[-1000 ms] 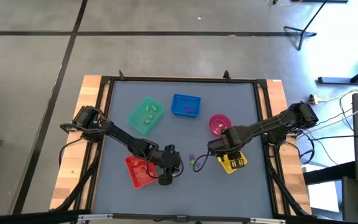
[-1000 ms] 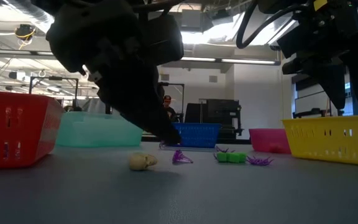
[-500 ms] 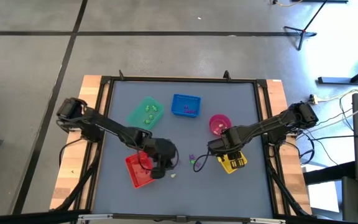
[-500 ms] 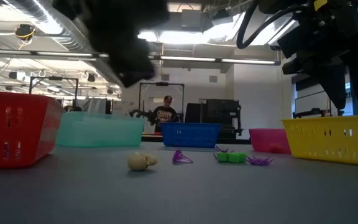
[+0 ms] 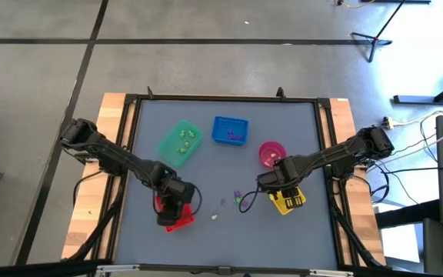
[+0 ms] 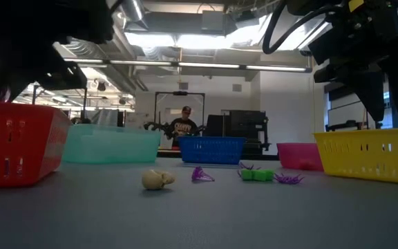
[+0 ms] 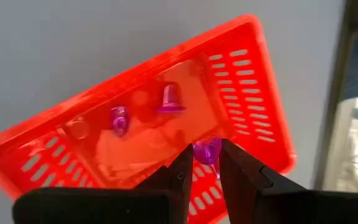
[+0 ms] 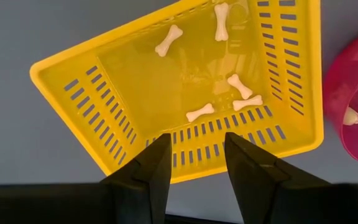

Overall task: Sort Halloween decoration
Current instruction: Put the purple witch hat toy into the orange bin, then put the yellow skull toy into the red bin

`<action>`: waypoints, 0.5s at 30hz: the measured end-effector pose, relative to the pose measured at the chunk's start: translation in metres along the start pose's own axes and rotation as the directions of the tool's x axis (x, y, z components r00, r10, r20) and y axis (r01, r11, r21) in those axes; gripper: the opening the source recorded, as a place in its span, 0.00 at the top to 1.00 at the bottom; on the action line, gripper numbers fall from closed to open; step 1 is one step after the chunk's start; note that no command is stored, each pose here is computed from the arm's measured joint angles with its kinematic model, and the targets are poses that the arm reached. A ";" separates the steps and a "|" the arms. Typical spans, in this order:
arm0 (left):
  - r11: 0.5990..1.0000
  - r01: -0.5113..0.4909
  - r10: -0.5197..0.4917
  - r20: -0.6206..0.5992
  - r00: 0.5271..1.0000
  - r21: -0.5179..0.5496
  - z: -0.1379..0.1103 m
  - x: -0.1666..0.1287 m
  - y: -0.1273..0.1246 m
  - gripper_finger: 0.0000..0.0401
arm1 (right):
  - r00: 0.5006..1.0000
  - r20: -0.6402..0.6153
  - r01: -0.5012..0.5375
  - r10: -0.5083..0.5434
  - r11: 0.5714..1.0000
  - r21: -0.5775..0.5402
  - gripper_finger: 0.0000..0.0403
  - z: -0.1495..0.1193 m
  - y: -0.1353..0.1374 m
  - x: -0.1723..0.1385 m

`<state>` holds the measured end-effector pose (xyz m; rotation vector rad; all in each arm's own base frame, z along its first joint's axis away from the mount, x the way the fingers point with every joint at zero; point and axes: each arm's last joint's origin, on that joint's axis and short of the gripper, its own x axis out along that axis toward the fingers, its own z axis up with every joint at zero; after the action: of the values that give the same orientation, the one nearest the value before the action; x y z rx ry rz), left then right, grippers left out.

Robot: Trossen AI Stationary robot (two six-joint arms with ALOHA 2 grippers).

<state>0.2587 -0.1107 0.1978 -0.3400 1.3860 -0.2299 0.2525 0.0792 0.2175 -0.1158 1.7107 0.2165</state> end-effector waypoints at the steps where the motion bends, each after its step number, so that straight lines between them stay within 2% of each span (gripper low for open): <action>1: 1.000 -0.023 0.022 0.004 1.000 0.003 -0.001 0.001 -0.001 0.86 | 1.000 0.000 0.000 0.000 1.000 0.000 0.63 0.000 0.000 0.000; 7: 0.992 -0.115 0.118 0.047 0.992 -0.056 -0.002 0.001 -0.001 0.83 | 1.000 0.000 0.000 0.000 1.000 0.000 0.63 0.000 0.000 0.000; 10: 0.987 -0.130 0.136 0.056 0.989 -0.094 -0.002 0.001 -0.001 0.79 | 1.000 0.000 0.000 0.000 1.000 0.000 0.63 0.000 0.000 0.000; 15: 0.987 -0.128 0.134 0.056 0.989 -0.096 -0.002 0.001 -0.001 0.69 | 1.000 0.000 0.000 0.000 1.000 0.000 0.63 0.000 0.000 0.000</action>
<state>0.2572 -0.1119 0.1967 -0.3277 1.3546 -0.0466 0.2524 0.0793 0.2175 -0.1156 1.7109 0.2168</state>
